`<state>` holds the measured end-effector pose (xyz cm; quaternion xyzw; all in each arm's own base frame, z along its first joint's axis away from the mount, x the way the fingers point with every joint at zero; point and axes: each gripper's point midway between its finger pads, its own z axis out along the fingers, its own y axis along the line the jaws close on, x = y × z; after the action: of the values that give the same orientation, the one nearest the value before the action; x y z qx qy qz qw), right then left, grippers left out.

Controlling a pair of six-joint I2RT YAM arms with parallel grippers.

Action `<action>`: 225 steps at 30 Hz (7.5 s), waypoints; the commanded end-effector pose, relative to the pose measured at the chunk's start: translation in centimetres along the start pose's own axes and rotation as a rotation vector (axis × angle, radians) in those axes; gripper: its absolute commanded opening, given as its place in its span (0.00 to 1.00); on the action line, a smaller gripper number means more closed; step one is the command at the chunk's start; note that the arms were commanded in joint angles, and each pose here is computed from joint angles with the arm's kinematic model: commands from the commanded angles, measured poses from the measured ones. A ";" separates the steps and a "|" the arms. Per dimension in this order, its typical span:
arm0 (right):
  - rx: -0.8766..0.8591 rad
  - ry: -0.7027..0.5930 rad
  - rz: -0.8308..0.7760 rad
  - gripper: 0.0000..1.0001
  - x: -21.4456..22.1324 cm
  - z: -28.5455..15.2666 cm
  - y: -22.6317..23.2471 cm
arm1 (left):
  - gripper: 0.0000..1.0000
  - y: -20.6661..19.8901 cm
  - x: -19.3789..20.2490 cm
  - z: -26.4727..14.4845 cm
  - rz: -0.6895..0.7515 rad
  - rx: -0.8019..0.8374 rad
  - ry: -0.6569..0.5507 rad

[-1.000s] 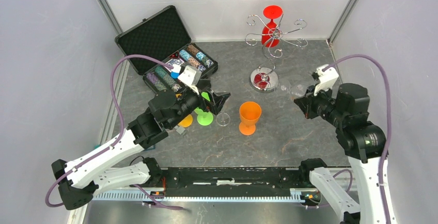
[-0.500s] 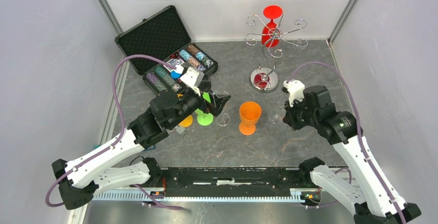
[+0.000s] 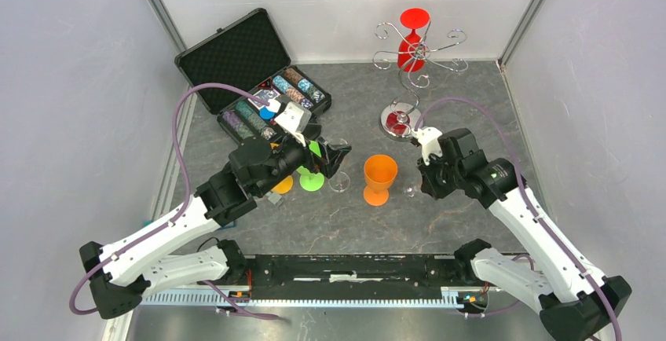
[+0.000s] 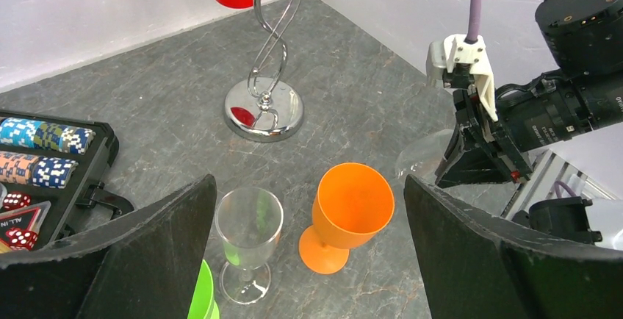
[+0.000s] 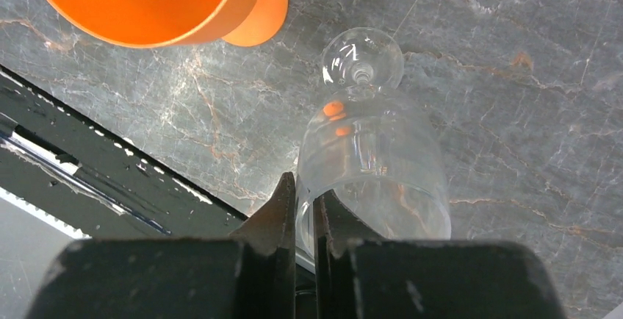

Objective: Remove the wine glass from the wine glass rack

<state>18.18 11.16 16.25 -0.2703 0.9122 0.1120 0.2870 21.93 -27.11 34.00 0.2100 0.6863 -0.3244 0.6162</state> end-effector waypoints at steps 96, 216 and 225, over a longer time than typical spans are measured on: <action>-0.031 -0.959 0.997 0.40 -37.6 -2.9 -20.6 | 1.00 2.2 -2.3 -5.2 0.057 -0.064 -0.100; -0.555 -1.509 0.769 0.00 -46.1 -13.3 -16.4 | 1.00 3.1 -2.6 -5.6 0.049 -0.111 -0.127; -0.535 -1.634 0.606 0.00 -45.0 -20.8 -13.3 | 1.00 2.6 -3.3 -5.5 0.008 -0.095 -0.143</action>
<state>53.56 12.46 51.20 0.1563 0.4752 0.5491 0.6695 20.29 -21.14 35.45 0.1763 0.6660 -0.2909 0.6639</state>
